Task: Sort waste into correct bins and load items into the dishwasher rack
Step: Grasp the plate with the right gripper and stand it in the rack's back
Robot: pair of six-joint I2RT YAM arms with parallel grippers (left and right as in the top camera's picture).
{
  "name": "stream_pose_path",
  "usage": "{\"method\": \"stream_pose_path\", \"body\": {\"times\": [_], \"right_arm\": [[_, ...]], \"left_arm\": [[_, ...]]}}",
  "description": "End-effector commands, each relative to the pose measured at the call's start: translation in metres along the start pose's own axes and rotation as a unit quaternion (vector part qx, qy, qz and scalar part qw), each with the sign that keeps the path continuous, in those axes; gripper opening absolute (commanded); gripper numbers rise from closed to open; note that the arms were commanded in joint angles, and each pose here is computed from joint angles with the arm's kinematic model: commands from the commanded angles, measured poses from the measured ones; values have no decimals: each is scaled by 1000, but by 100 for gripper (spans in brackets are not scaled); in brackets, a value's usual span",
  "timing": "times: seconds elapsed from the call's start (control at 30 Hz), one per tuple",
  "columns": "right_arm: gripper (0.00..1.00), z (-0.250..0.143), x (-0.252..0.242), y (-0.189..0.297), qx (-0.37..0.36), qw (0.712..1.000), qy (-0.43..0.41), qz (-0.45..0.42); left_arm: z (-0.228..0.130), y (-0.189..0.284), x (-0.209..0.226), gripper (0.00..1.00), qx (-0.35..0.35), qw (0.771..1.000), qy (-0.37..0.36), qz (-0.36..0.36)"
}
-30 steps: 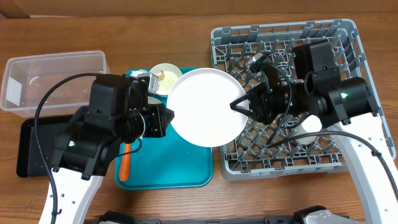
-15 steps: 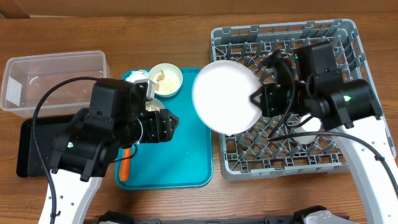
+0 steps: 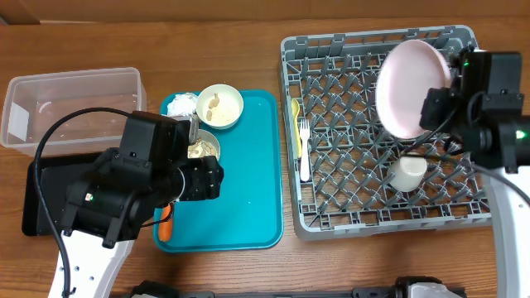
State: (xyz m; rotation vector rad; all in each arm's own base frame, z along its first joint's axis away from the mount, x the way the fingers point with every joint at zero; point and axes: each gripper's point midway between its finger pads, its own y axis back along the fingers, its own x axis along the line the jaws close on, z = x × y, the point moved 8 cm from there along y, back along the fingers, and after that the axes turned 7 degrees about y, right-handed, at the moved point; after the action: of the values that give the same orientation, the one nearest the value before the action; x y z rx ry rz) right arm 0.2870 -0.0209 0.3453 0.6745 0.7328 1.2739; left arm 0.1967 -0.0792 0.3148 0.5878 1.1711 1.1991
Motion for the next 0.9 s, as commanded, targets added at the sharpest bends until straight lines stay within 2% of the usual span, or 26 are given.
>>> {"method": "stream_pose_path", "body": {"times": [0.0, 0.17, 0.4, 0.63, 0.7, 0.8, 0.87], "right_arm": [[4, 8, -23, -18, 18, 998, 21, -51], [4, 12, -44, -52, 50, 994, 12, -95], [4, 28, -46, -79, 29, 994, 39, -97], [4, 17, -42, -95, 61, 993, 59, -83], [10, 12, -40, -99, 67, 993, 60, -77], [12, 9, -36, -103, 70, 994, 59, -55], [20, 9, -35, -102, 70, 995, 59, -49]], "left_arm": [[3, 10, -4, 72, -22, 1000, -19, -4], [4, 10, -5, 72, -27, 999, -20, -6], [4, 10, -5, 71, -27, 999, -28, -6], [6, 10, -6, 72, -33, 999, -29, -9], [7, 10, -6, 72, -35, 999, -29, -10], [8, 10, -6, 72, -37, 999, -29, -11], [8, 10, -7, 73, -37, 999, -29, -11]]}}
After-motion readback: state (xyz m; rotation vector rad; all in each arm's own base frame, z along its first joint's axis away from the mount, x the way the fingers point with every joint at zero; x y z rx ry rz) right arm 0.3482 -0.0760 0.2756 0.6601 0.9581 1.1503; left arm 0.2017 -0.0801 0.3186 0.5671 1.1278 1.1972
